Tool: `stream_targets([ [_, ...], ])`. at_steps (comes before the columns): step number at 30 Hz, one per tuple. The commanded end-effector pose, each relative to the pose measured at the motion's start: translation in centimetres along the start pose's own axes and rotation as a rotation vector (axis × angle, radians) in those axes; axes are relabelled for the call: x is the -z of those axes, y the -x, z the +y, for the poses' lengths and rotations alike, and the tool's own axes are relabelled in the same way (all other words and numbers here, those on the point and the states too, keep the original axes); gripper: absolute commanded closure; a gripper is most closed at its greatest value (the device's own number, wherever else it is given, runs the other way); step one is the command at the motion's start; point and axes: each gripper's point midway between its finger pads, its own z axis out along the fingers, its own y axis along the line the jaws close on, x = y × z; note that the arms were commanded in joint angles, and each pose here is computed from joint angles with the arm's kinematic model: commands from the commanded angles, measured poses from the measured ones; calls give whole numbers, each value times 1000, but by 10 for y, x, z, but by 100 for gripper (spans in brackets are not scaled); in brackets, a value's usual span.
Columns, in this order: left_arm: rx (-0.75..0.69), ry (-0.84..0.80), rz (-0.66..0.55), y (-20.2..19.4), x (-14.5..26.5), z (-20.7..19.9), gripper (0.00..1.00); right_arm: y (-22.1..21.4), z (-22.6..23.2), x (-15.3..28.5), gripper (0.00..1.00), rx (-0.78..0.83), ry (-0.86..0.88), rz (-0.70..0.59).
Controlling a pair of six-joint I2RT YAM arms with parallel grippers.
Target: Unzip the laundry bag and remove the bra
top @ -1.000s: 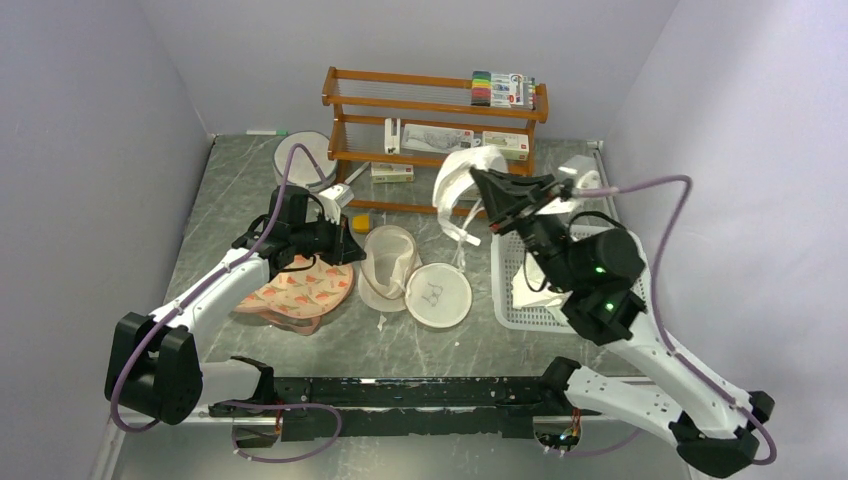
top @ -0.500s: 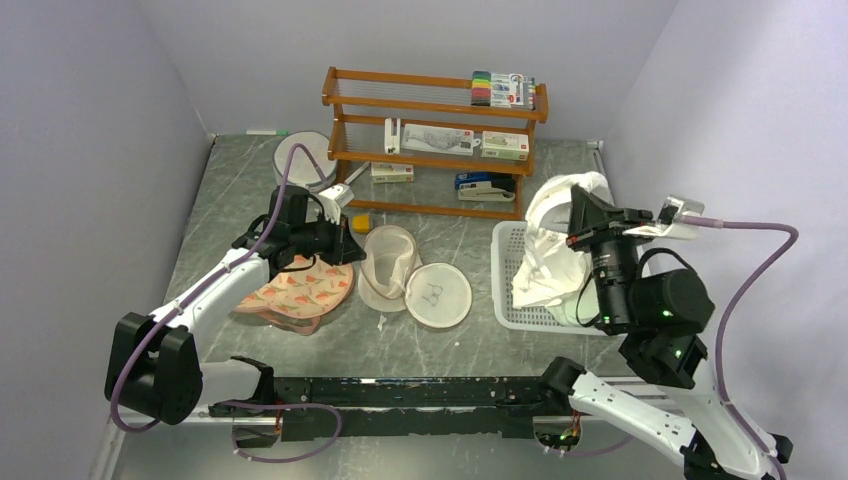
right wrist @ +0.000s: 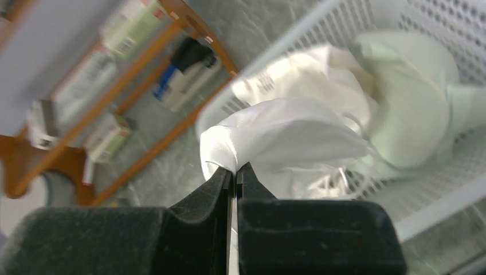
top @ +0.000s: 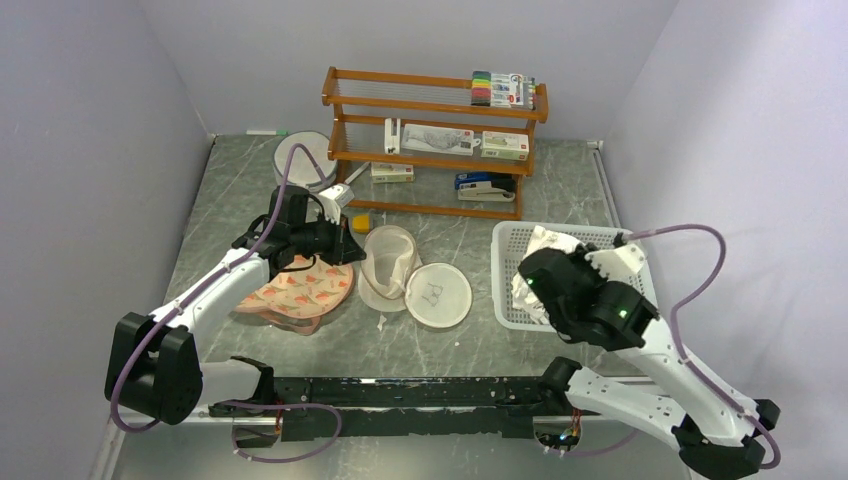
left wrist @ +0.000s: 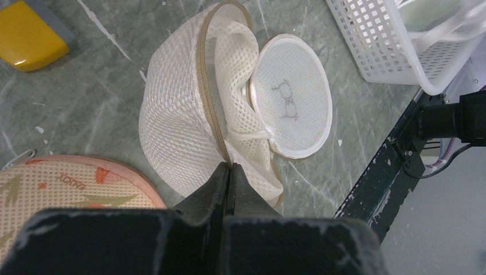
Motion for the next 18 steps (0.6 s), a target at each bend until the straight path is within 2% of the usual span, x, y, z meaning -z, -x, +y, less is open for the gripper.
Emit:
stream_targets([
  [1,-19,-21,1,2,-1,-4,93,-43,-45,-7,100,-81,-136,72],
  [8,-20,-12,-3,1,1,-4,93,-75,-42,-36,100,51,-146,-20],
  [12,-19,-4,0,0,1,-3,93,-104,-44,-61,100,129,-213,-50],
  [15,-16,-5,2,-1,1,-3,93,-125,-46,-91,100,216,-267,25],
  [17,-17,-1,5,-2,1,-2,93,-137,-41,-111,100,235,-244,113],
  [18,-17,3,5,-2,1,-2,93,-135,-40,-116,99,233,-238,115],
])
